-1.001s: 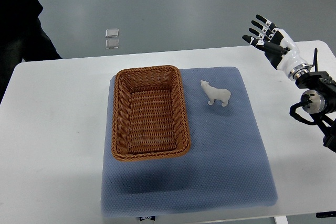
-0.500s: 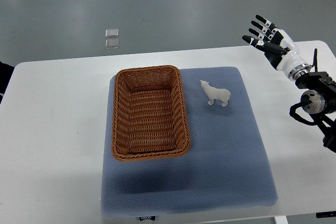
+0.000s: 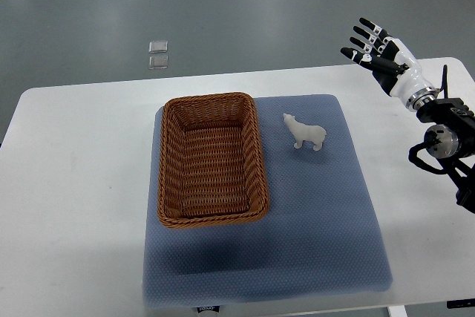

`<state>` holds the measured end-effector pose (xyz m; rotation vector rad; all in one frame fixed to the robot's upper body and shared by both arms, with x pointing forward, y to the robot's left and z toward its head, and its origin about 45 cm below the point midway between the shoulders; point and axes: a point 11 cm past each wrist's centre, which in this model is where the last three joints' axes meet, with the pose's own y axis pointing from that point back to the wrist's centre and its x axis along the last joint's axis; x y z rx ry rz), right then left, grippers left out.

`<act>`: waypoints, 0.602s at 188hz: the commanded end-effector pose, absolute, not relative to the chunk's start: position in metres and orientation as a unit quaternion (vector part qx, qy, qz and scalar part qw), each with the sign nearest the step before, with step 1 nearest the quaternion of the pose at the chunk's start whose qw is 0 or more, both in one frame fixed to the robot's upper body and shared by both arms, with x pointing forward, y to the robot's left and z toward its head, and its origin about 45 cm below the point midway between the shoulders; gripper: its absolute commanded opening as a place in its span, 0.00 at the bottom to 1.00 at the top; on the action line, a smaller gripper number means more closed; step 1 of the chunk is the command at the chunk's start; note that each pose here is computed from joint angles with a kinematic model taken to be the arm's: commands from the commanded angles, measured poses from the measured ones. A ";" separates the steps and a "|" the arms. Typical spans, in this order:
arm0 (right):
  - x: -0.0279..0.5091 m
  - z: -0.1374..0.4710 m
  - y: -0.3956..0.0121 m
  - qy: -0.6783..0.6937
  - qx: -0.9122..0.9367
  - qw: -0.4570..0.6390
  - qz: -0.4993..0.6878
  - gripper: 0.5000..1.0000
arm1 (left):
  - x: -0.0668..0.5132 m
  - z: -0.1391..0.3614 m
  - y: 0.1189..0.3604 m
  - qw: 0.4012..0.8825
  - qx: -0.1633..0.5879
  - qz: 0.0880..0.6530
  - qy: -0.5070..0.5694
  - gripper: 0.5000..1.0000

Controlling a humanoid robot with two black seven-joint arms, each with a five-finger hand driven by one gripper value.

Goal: Place white bear in brown basket with right hand

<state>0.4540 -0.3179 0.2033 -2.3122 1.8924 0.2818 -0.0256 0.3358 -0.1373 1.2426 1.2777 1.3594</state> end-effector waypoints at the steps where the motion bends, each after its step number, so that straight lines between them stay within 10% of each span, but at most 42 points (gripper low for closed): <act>1: 0.454 0.203 -0.316 0.626 -0.772 0.065 0.090 0.85 | -0.026 -0.137 0.336 0.434 0.499 0.546 0.514 1.00; 113: 0.447 0.220 -0.284 0.475 -0.862 -0.143 -0.109 0.85 | -0.025 -0.137 0.336 0.435 0.499 0.546 0.513 1.00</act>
